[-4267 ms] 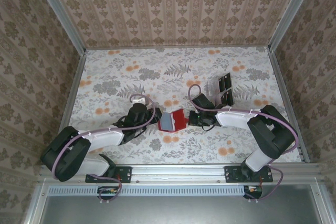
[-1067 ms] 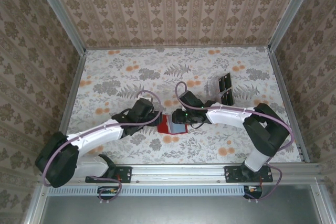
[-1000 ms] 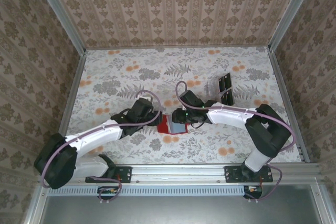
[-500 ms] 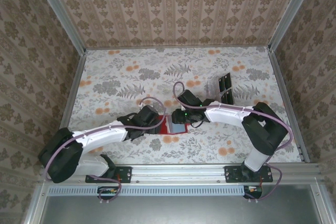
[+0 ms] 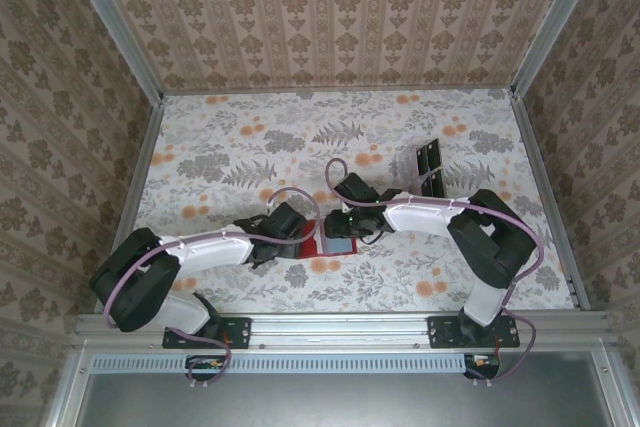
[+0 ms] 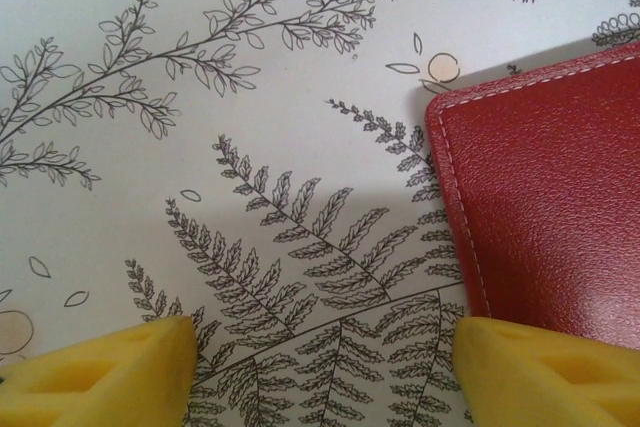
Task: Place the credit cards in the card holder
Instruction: Flip over the card slot on the card holder.
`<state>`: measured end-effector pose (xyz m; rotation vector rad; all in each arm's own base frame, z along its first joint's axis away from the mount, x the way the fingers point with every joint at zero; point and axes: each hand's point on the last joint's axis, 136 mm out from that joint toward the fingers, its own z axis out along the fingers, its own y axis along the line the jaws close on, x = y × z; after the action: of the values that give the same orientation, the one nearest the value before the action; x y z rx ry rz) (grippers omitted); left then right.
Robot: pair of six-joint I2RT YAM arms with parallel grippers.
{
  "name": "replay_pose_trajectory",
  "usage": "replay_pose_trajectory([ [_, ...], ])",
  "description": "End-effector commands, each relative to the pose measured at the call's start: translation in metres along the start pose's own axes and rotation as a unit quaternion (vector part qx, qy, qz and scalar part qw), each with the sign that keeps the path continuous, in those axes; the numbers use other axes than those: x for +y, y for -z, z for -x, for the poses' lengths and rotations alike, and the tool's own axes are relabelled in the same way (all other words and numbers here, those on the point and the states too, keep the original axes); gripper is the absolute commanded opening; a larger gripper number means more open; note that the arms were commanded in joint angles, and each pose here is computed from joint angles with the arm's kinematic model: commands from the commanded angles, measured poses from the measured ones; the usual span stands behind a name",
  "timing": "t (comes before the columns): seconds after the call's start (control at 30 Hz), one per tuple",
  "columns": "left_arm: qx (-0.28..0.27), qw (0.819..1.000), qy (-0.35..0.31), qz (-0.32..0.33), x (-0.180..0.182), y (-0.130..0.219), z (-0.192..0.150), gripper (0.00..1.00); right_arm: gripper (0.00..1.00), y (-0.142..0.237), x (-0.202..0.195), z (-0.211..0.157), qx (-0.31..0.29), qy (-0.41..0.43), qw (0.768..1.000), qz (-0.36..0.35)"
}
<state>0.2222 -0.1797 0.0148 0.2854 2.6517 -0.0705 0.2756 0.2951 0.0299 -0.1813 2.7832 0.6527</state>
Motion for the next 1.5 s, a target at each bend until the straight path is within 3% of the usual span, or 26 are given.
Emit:
replay_pose_trajectory([
  [0.0, -0.005, 1.0, -0.005, 0.027, 0.014, -0.012, 0.005, 0.72, 0.46, -0.011, 0.009, -0.008, 0.021, -0.015, 0.999, 0.023],
  [0.3, -0.027, 1.0, 0.011, 0.004, 0.02, -0.01, 0.018, 0.73, 0.46, -0.021, 0.033, -0.004, 0.017, -0.06, 0.994, 0.086],
  [0.83, -0.114, 0.985, 0.053, -0.123, 0.01, 0.051, 0.025, 0.81, 0.48, -0.028, 0.04, -0.001, 0.002, -0.106, 0.989, 0.107],
  [1.07, -0.129, 0.981, 0.016, -0.146, -0.01, 0.058, 0.021, 0.82, 0.48, -0.034, 0.044, 0.0, 0.002, -0.12, 0.986, 0.118],
  [1.47, -0.132, 0.983, -0.039, -0.122, -0.037, 0.045, 0.018, 0.84, 0.51, -0.037, 0.043, -0.002, 0.006, -0.127, 0.985, 0.119],
])
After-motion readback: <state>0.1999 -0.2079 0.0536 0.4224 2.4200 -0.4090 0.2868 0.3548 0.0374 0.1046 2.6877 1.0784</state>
